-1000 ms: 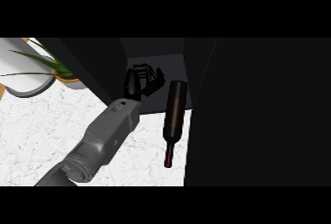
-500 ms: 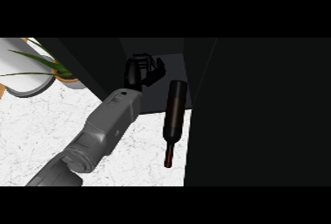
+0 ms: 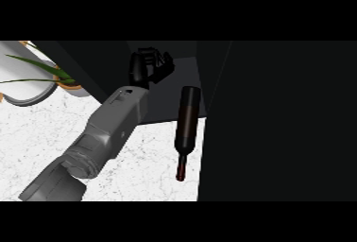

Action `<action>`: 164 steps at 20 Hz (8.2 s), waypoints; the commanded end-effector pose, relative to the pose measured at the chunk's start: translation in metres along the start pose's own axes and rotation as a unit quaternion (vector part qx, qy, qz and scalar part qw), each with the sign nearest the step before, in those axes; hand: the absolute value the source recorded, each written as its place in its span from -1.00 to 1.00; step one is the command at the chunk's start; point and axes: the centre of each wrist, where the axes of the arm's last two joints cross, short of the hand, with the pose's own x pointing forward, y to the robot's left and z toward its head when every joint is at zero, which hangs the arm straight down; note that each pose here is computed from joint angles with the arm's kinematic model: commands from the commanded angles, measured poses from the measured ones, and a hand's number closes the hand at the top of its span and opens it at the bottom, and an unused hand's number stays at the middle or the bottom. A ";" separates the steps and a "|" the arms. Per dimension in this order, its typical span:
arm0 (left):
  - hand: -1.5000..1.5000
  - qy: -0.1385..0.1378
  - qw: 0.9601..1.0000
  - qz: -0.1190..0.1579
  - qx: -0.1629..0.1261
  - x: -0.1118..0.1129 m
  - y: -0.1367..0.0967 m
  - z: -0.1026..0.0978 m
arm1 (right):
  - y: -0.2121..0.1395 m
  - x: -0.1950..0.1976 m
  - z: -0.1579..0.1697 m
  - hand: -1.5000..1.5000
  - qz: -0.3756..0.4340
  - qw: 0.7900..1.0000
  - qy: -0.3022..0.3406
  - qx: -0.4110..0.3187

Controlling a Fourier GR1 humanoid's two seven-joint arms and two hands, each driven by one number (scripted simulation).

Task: Pick up the wine, place it into the cabinet and close the cabinet

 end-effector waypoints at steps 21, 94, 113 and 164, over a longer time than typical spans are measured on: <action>-1.00 0.020 0.995 -0.092 0.045 -0.017 0.025 0.000 | -0.005 0.004 -0.001 -1.00 0.008 1.000 -0.004 0.006; 1.00 -0.047 0.977 0.160 -0.131 0.005 0.128 0.278 | -0.013 0.017 0.031 1.00 0.103 0.985 0.082 0.113; 1.00 -0.073 0.984 0.138 -0.087 0.028 0.253 0.232 | 0.098 0.014 0.015 1.00 -0.001 0.935 0.061 0.350; 1.00 -0.072 0.970 0.170 -0.159 0.030 0.314 0.217 | 0.155 -0.036 -0.090 1.00 -0.021 0.952 0.061 0.299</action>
